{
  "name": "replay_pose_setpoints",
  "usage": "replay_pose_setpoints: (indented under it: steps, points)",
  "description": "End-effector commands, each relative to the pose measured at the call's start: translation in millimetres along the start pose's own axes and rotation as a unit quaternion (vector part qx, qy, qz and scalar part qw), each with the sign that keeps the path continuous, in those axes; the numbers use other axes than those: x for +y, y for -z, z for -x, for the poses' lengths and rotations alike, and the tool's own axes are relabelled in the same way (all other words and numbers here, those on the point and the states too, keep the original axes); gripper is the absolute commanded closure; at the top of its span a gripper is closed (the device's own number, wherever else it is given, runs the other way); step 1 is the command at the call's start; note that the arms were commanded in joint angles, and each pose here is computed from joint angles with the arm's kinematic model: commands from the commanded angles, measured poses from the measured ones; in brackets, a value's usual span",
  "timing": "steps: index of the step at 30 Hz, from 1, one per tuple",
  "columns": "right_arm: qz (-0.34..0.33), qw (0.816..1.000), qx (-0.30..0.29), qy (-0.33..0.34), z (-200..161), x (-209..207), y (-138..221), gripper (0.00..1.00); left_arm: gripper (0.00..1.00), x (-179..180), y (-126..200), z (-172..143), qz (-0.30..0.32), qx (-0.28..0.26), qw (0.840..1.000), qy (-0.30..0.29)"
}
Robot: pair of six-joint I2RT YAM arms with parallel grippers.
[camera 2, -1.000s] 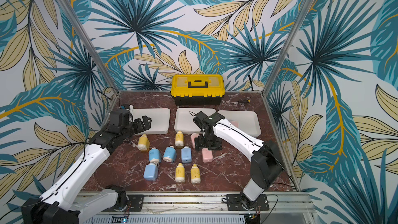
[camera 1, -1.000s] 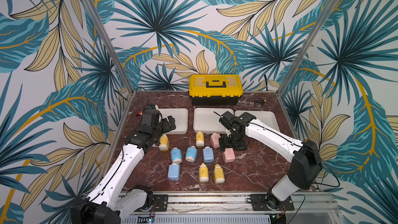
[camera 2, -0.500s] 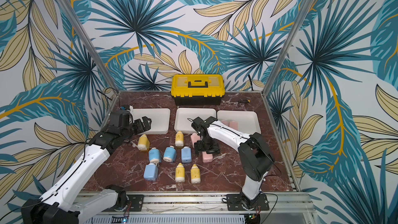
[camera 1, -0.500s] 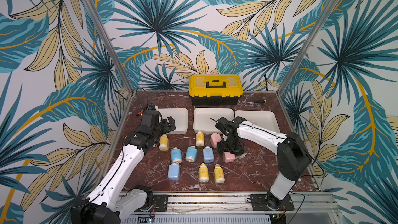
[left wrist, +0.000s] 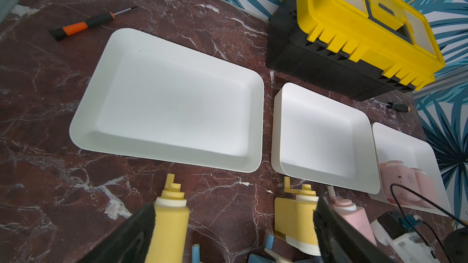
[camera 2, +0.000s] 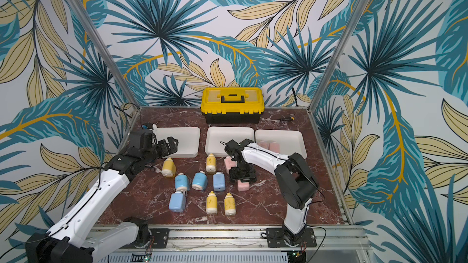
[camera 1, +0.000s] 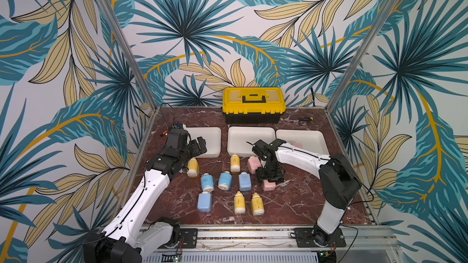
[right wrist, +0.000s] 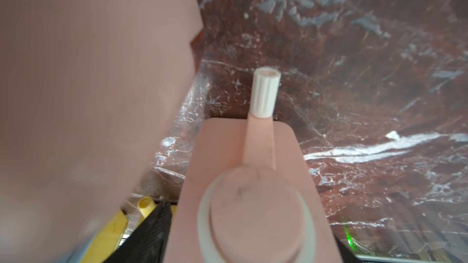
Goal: Place the pencil sharpeners by color into the storage box
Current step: Pick up the pencil sharpener from the center of the board.
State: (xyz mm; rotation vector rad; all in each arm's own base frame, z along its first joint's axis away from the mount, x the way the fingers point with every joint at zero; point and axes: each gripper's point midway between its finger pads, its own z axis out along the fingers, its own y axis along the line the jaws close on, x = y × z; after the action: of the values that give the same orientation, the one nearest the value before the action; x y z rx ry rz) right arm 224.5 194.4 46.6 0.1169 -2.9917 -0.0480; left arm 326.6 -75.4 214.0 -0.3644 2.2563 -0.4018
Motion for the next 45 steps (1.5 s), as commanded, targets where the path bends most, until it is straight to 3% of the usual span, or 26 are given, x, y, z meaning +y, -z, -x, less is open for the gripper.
replay_pose_setpoints:
  steps: [1,9,23,33,45]
  points:
    - [-0.002,1.0,0.006,-0.002,-7,-2,-4,0.28,0.0,-5,1,5,-0.005,-0.004,1.0,-0.006]
    - [-0.013,1.0,0.005,-0.006,-8,-8,-7,0.37,0.01,-6,4,6,-0.007,-0.008,1.0,-0.006]
    - [-0.016,1.0,-0.017,-0.006,5,-5,-2,0.32,0.01,-8,6,8,-0.014,-0.009,1.0,-0.005]
    - [-0.015,1.0,-0.022,-0.009,3,-8,2,0.5,0.01,-9,10,10,-0.017,-0.015,1.0,-0.005]
    - [-0.027,0.999,-0.025,-0.019,-19,-26,12,0.53,0.01,-8,7,9,-0.013,-0.013,1.0,-0.006]
